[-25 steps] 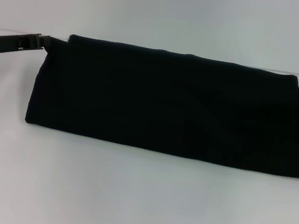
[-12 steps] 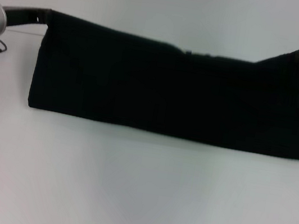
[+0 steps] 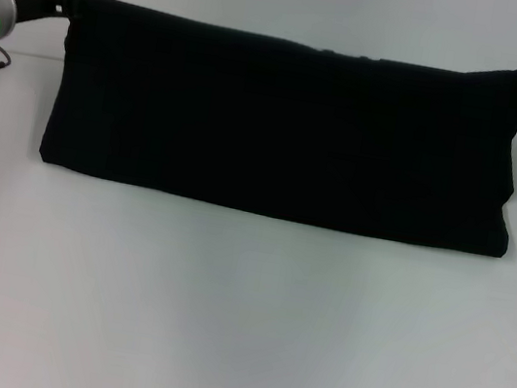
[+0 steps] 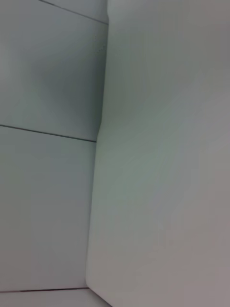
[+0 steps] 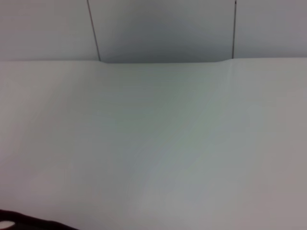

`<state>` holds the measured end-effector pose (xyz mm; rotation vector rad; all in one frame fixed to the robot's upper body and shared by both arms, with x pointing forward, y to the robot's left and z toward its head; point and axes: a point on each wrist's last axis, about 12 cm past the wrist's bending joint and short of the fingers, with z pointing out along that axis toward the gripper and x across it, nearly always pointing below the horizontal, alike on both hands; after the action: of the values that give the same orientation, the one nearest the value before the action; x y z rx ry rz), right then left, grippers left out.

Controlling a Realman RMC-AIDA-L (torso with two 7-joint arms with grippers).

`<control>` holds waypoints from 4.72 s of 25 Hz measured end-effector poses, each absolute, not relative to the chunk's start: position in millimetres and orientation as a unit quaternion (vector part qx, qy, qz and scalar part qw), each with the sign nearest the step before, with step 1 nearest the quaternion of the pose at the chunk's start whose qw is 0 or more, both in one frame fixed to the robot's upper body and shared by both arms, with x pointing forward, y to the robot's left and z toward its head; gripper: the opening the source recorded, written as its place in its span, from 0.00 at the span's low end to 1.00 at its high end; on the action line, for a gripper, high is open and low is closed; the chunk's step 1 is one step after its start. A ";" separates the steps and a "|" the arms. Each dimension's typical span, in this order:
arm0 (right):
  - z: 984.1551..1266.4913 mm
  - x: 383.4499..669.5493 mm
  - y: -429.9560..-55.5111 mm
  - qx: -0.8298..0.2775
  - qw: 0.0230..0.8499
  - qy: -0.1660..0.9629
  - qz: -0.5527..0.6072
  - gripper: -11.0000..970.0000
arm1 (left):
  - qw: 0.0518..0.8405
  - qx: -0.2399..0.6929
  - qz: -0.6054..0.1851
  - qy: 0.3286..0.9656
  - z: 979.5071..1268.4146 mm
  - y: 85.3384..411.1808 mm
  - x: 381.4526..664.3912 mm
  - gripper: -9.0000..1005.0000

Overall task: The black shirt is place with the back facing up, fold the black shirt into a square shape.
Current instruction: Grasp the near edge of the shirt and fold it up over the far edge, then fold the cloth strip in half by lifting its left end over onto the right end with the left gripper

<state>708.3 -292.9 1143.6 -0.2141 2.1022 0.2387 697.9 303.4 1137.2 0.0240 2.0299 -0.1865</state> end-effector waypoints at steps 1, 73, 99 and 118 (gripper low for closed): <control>1141.9 708.0 -292.3 -0.088 0.486 0.865 0.096 0.04 | 0.523 0.010 -0.075 0.849 1135.6 302.1 698.1 0.15; 1139.0 637.6 -352.5 -0.025 0.346 0.893 0.288 0.84 | 0.393 0.016 -0.189 0.900 1094.3 350.0 607.5 0.89; 1140.0 643.3 -348.7 -0.022 0.359 0.890 0.280 0.84 | 0.379 0.045 -0.150 0.912 1077.9 323.7 625.5 0.87; 1137.9 641.7 -350.1 -0.020 0.359 0.891 0.279 0.82 | 0.384 0.048 -0.131 0.913 1078.6 323.9 628.3 0.50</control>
<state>641.7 -350.1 1137.9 -0.0517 2.2975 0.7188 628.3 323.9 1078.6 0.1212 2.3261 -0.3332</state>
